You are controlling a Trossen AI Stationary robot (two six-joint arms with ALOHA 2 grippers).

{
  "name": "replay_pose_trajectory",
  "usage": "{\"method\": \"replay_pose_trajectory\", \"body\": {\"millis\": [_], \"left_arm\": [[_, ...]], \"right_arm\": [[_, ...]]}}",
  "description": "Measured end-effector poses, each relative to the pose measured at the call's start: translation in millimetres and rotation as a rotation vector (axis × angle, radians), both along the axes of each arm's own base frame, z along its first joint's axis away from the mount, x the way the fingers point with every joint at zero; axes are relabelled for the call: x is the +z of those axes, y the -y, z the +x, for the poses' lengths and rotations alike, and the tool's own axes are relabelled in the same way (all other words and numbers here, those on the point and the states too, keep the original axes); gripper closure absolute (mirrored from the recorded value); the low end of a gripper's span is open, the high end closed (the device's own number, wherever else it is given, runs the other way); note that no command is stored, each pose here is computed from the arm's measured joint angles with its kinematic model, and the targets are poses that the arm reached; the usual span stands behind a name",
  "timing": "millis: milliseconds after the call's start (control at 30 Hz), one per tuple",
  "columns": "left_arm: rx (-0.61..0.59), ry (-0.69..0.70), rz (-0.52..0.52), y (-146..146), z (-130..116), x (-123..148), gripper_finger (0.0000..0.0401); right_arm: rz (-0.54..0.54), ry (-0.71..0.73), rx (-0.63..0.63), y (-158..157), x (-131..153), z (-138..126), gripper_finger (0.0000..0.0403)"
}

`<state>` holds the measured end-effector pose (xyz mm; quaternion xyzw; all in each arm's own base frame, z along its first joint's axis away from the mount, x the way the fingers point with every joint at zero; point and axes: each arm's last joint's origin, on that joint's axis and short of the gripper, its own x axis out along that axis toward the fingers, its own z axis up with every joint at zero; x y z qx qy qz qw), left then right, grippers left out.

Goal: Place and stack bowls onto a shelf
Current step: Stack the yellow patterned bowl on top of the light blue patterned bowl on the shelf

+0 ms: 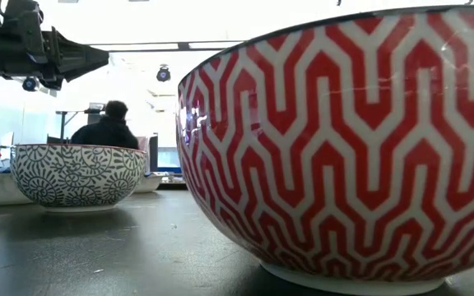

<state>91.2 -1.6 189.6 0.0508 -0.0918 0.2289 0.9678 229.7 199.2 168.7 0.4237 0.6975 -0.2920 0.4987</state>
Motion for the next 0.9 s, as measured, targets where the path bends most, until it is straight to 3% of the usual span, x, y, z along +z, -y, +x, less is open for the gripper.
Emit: {"method": "replay_pose_trajectory", "body": {"millis": [233, 433, 567, 667, 800, 900], "left_arm": [[0.000, -0.002, 0.000, 0, 0, 0, 0.0266], [0.000, -0.002, 0.000, 0, 0, 0, 0.0266], [0.000, -0.002, 0.000, 0, 0, 0, 0.0266], [0.000, -0.002, 0.000, 0, 0, 0, 0.0266], [0.000, -0.002, 0.000, 0, 0, 0, 0.0266], [0.000, -0.002, 0.000, 0, 0, 0, 0.0266]], "right_arm": [[0.023, 0.105, 0.065, 3, 16, -1, 0.0388], [-0.069, 0.332, 0.194, 12, 39, -3, 0.0389], [-0.203, 0.506, 0.273, 22, 58, -6, 0.0389], [-0.363, 0.602, 0.301, 34, 73, -8, 0.0389], [-0.581, 0.591, 0.298, 57, 83, -15, 0.0389], [-0.683, 0.492, 0.271, 77, 87, -24, 0.0389]]}}
